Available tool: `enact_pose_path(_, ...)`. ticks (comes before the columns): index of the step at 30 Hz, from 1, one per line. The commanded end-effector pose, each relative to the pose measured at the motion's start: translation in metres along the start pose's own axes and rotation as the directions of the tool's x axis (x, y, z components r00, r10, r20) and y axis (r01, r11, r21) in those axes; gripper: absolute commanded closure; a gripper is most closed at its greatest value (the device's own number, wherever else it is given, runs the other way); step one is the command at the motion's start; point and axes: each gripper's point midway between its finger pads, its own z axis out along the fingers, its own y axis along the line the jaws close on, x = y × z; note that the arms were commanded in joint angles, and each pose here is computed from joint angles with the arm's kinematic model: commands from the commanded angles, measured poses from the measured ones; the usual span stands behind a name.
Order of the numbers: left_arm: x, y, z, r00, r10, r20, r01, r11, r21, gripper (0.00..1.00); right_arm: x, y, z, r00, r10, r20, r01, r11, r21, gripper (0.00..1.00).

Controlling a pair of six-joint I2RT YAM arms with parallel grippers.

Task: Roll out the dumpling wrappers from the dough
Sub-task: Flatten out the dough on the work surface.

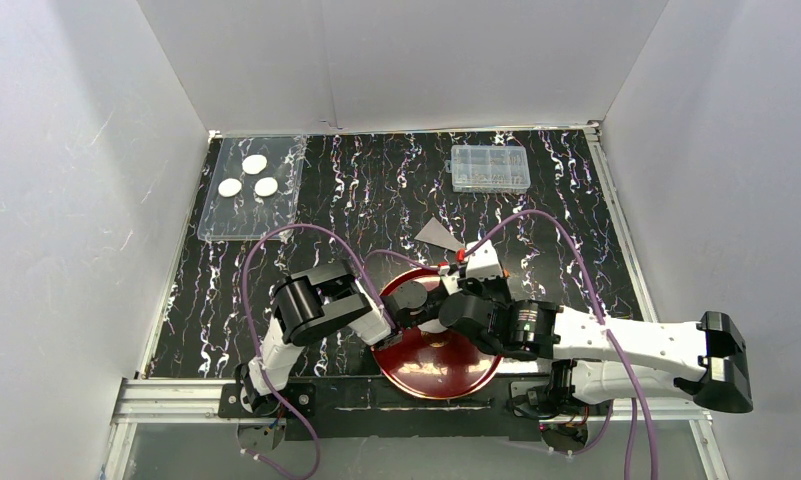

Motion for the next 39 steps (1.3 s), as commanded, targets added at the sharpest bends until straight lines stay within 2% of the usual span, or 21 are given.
enact_pose_path(1, 0.076, -0.004, -0.011, 0.953, -0.035, -0.3, 0.026, 0.999, -0.035, 1.0, 0.036, 0.125, -0.043, 0.984, 0.015, -0.18, -0.107, 0.852, -0.512, 0.99)
enact_pose_path(22, 0.09, -0.005, -0.041, 0.938, -0.005, -0.346, -0.017, 0.998, -0.061, 1.0, 0.043, 0.147, -0.048, 0.982, 0.049, -0.181, -0.14, 0.836, -0.531, 0.99)
enact_pose_path(32, 0.069, -0.001, -0.042, 0.951, 0.038, -0.307, -0.06, 0.996, -0.064, 1.0, 0.032, 0.153, -0.048, 0.987, 0.035, -0.158, -0.115, 0.841, -0.528, 0.99)
enact_pose_path(39, 0.025, 0.009, -0.039, 0.964, 0.133, -0.23, -0.148, 0.988, -0.048, 1.0, -0.004, 0.147, -0.043, 0.996, 0.008, -0.092, -0.053, 0.864, -0.501, 0.99)
